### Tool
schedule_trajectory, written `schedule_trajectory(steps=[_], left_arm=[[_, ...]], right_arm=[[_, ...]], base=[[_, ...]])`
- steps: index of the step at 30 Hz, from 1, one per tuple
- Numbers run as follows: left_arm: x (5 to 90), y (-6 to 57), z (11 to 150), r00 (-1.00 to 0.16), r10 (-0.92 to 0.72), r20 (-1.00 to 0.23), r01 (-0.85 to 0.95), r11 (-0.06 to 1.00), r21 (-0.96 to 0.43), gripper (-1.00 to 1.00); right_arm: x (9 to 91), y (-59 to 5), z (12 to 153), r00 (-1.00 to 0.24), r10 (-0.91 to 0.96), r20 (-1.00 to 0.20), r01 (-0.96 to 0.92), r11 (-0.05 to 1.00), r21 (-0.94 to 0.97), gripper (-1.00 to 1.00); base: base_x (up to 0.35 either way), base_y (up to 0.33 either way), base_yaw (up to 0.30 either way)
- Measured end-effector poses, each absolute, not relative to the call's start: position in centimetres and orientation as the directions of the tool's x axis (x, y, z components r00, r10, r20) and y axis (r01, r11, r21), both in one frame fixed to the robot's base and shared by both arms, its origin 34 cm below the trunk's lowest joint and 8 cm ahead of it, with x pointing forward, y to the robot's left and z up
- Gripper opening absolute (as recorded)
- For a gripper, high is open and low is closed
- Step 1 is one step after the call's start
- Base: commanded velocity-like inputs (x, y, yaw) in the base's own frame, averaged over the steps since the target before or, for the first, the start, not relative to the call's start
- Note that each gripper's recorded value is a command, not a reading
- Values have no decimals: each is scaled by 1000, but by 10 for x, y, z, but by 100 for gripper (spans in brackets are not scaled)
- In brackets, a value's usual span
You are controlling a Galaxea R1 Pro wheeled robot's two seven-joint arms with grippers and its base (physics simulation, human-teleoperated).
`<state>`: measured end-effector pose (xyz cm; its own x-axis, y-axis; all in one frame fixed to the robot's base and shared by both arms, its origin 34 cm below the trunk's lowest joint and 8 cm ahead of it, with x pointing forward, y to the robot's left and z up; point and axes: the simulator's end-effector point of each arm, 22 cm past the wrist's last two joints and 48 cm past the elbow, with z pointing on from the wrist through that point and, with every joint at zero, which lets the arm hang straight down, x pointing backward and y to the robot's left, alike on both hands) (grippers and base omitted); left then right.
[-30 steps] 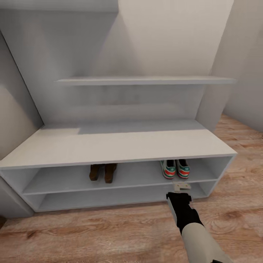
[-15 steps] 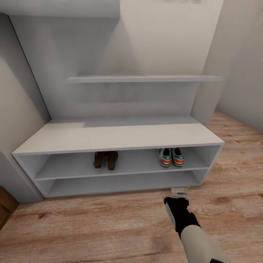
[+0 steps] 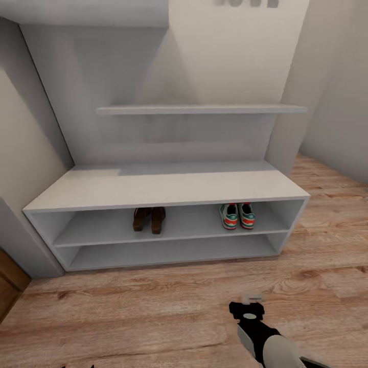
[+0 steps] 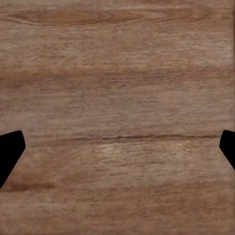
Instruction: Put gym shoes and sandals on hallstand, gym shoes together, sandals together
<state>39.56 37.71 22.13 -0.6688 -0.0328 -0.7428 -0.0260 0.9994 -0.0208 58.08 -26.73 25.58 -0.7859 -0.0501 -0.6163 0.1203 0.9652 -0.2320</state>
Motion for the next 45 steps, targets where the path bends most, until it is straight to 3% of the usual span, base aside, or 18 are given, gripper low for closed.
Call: schedule_trajectory(steps=[12, 14, 25, 45], left_arm=[[399, 381, 226, -651, -30, -758, -31, 999, -13, 100], [400, 386, 227, -646, -41, -762, -49, 999, -12, 100], [404, 396, 241, -635, -66, -769, -87, 996, -13, 100], [413, 394, 284, -639, -73, -766, -92, 996, -18, 100]], right_arm=[[544, -314, 239, -740, -70, -669, 118, 966, -231, 100], [505, -326, 225, -719, -78, -691, 98, 972, -212, 100], [487, -326, 239, -655, -86, -751, 91, 977, -191, 100], [477, -322, 275, -672, -82, -736, 87, 978, -188, 100]], base=[[-2, 0, 0], [0, 0, 0], [0, 0, 0], [0, 0, 0]])
